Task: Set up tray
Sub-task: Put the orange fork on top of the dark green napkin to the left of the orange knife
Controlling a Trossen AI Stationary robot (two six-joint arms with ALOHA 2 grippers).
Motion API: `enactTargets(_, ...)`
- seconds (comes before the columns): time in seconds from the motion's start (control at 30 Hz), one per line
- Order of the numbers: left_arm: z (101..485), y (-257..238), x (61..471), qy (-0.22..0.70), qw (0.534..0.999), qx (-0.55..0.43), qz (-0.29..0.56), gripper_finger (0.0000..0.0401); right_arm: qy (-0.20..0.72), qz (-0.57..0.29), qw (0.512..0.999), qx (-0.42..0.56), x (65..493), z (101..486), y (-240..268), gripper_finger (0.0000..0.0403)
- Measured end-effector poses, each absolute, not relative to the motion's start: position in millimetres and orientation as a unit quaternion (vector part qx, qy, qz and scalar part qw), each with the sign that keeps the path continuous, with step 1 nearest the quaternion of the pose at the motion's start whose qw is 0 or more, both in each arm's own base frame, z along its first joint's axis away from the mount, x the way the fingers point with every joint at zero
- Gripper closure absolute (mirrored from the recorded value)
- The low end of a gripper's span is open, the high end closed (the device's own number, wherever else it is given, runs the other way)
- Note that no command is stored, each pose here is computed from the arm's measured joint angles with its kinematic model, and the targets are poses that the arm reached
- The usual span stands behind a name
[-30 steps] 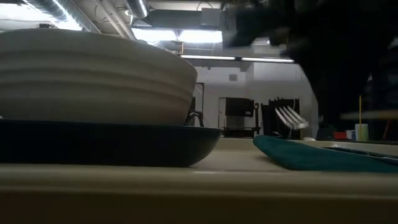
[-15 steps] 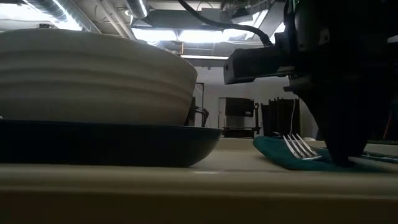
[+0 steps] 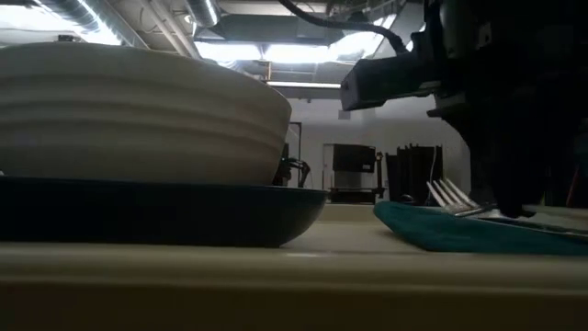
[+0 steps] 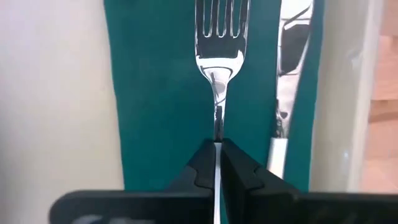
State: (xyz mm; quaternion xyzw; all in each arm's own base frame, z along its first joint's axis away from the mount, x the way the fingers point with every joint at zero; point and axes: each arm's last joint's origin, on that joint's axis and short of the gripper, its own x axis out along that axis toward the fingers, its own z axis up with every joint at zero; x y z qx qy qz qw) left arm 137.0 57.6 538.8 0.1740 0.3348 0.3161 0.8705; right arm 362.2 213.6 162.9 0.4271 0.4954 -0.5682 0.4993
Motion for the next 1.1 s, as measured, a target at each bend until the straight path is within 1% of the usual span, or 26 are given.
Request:
enactTargets(0.23, 538.7, 57.6, 137.2, 0.334, 0.872, 0.171, 0.316, 0.0258, 0.497, -0.571, 0.496, 0.425, 360.8, 161.9, 213.9, 0.0393)
enactTargets(0.4, 538.7, 57.6, 137.2, 0.334, 0.872, 0.171, 0.316, 0.0258, 0.505, -0.582, 0.482, 0.417, 356.3, 159.3, 213.5, 0.0393)
enactTargets(0.83, 538.7, 57.6, 137.2, 0.334, 0.872, 0.171, 0.316, 0.0258, 0.508, -0.584, 0.478, 0.415, 355.3, 158.2, 213.7, 0.0393)
enactTargets(1.1, 538.6, 57.4, 137.3, 0.333, 0.873, 0.170, 0.313, 0.0258, 0.504, -0.574, 0.481, 0.431, 355.8, 144.1, 214.0, 0.0393)
